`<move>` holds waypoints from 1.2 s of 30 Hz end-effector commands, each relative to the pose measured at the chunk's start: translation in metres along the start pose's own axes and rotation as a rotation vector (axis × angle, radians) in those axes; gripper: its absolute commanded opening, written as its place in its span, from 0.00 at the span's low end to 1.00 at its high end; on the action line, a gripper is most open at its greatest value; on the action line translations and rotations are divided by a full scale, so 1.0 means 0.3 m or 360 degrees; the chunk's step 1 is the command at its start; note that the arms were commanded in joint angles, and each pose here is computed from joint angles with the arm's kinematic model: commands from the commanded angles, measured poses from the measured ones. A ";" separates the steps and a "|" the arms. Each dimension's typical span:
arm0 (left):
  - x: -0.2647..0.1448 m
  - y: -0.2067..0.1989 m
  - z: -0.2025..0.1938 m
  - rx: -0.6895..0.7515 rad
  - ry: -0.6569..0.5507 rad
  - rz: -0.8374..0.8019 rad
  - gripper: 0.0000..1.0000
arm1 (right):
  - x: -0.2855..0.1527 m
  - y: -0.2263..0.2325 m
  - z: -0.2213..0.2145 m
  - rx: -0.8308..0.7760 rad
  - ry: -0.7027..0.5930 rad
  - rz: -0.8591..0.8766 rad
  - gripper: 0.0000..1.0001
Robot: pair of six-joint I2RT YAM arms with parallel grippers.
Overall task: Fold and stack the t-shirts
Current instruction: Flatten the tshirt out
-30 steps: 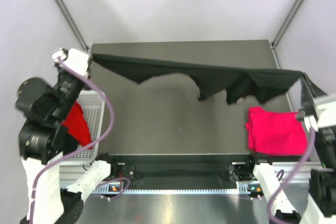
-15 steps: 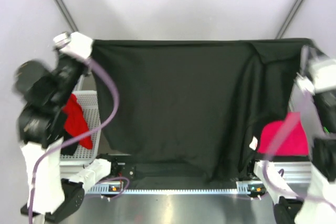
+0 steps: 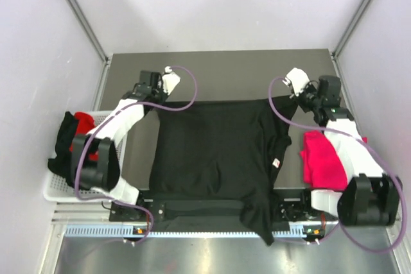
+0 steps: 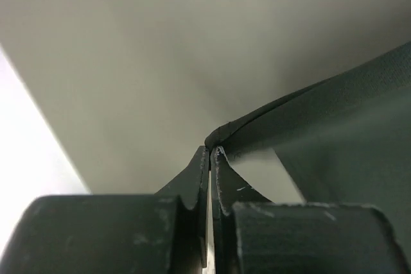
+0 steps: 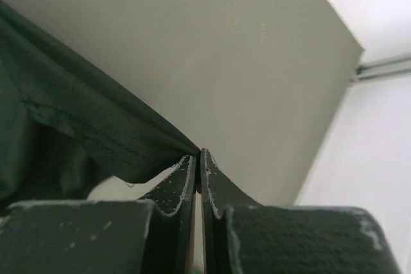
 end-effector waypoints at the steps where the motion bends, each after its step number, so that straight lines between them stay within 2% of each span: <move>1: 0.092 0.098 0.064 -0.0018 -0.0108 0.0249 0.00 | 0.072 -0.171 0.084 -0.0084 -0.0101 -0.0225 0.00; 4: 0.187 0.108 0.091 -0.0004 -0.0098 0.0264 0.00 | 0.182 -0.187 0.081 -0.0015 -0.0091 -0.0154 0.00; 9: 0.320 0.136 0.079 0.0008 0.0046 0.0333 0.00 | 0.358 -0.185 0.120 -0.0021 -0.0071 -0.0114 0.00; 20: 0.386 0.230 0.116 -0.0078 0.0031 0.0535 0.00 | 0.679 -0.264 0.175 0.0032 -0.0020 -0.0151 0.00; 30: 0.499 0.285 0.192 -0.0094 0.0012 0.0641 0.00 | 0.818 -0.326 0.197 0.0050 0.0025 -0.0257 0.02; 36: 0.521 0.310 0.268 -0.0164 -0.0107 0.0658 0.00 | 0.855 -0.352 0.248 0.0023 -0.0012 -0.0277 0.03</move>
Point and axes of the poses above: each gripper's point midway between its finger pads, its own x axis out along the fingers, its own y axis along the line the jaws close on, z = x × y, the point moved 5 cm from there along -x, back along the fingers, and after that the axes turned 10 degrees about -x, right-handed, at the moved point
